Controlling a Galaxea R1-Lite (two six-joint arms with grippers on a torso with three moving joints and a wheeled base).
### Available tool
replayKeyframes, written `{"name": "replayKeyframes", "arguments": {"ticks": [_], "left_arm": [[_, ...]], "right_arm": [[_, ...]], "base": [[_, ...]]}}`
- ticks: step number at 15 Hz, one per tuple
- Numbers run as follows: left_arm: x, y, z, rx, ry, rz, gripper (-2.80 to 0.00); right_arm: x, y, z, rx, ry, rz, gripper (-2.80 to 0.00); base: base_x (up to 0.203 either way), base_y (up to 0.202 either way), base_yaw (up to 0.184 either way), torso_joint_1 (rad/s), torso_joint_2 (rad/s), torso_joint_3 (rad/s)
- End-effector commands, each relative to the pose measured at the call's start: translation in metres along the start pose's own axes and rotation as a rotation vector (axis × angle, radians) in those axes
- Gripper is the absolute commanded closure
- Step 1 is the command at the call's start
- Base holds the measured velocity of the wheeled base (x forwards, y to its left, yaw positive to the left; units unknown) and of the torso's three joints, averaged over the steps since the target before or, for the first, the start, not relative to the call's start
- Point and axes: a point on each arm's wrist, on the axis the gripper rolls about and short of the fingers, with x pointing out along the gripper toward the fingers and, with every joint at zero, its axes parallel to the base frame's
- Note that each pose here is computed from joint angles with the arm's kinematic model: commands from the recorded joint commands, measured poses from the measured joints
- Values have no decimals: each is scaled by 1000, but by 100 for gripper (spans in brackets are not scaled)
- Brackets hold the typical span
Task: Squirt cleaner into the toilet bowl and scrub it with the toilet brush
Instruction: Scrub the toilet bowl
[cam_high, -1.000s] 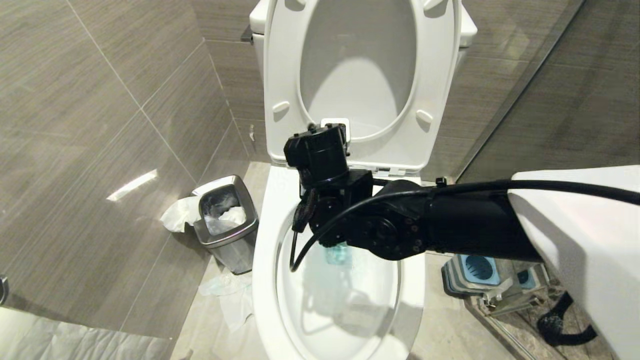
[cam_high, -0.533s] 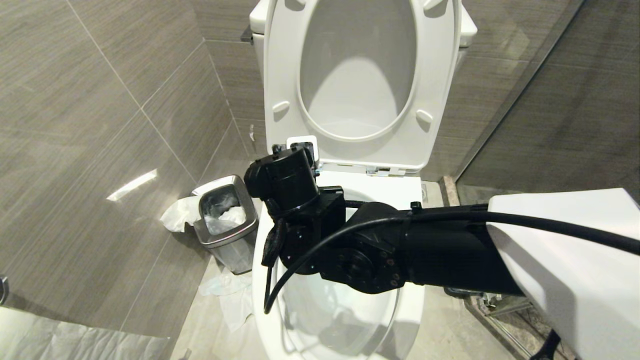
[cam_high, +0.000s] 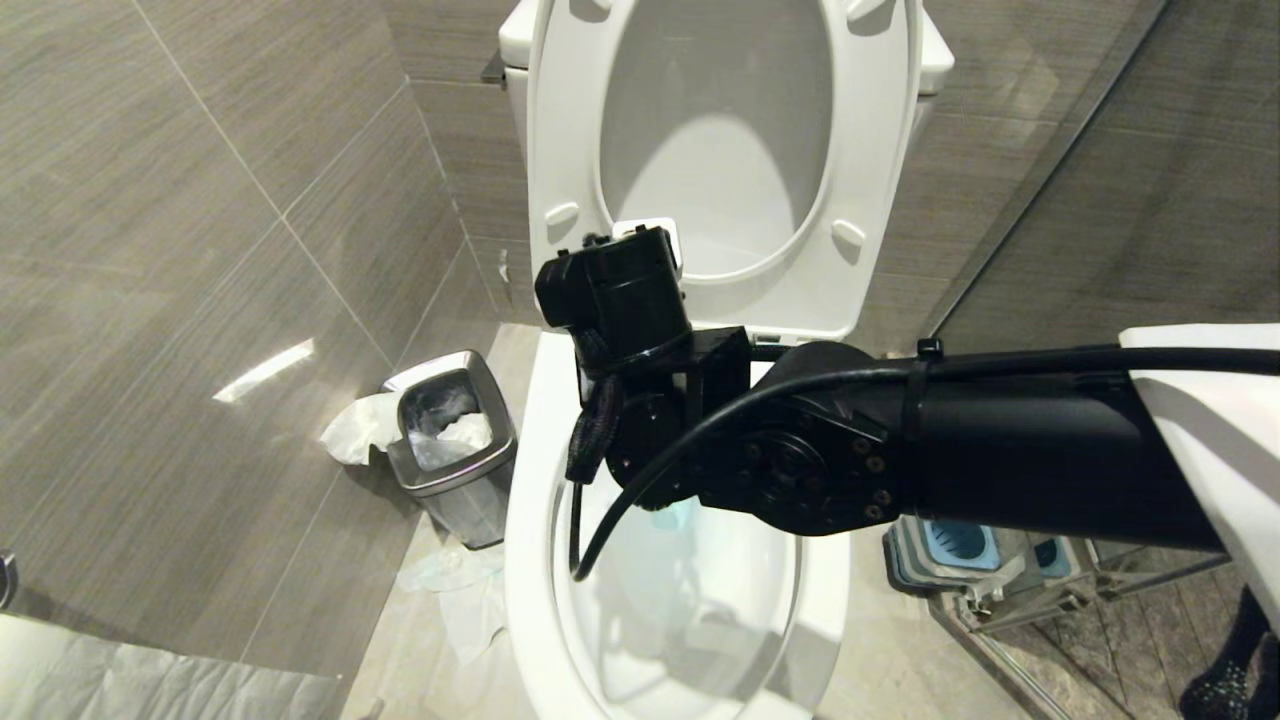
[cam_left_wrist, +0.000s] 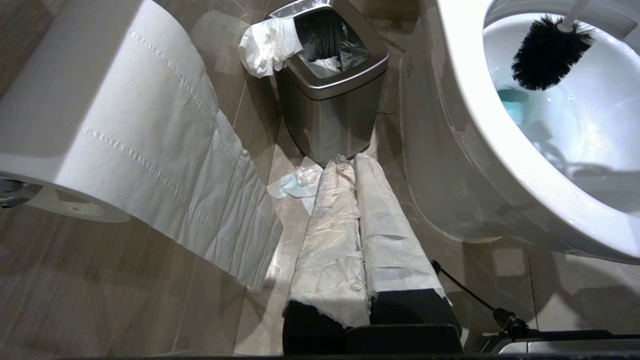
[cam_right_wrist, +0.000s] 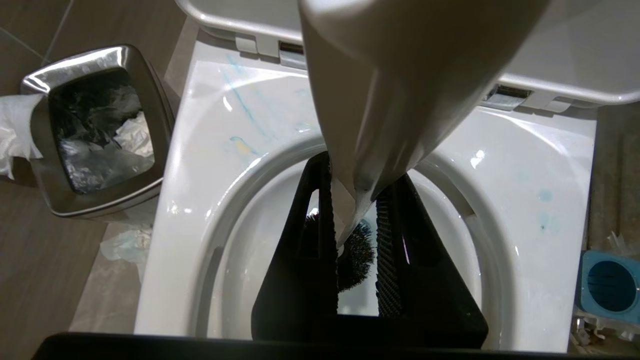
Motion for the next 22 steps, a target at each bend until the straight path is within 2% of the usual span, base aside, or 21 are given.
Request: {"name": "replayKeyframes", "arguments": {"ticks": [1,8,10,12,14,18,20,22], "left_arm": [[0,0,-1,0,3,0,0],[0,0,-1,0,3,1,0],[0,0,-1,0,4,0,0],[0,0,-1,0,3,1,0],[0,0,-1,0,3,0,0],[0,0,-1,0,3,1,0],[0,0,-1,0,3,1,0],[0,0,-1,0,3,-1,0]], "right_arm": [[5,-1,-6,-10,10,-13,0],[70,0,-72,-67,101,-97,0],[75,4,-76,-54,90,-95,0],[66,1,-56,-26,60,-86,0],[43,-7,-21,16,14,-66,0],[-17,-40,49,50,-33,-49,0],[-27,-48,57,32,-31,-64,0],[-24,-46,53,22,-23,-64,0]], "base": [[0,0,0,0,0,0],[0,0,0,0,0,0],[0,0,0,0,0,0],[0,0,0,0,0,0],[0,0,0,0,0,0],[0,0,0,0,0,0],[0,0,0,0,0,0],[0,0,0,0,0,0]]}}
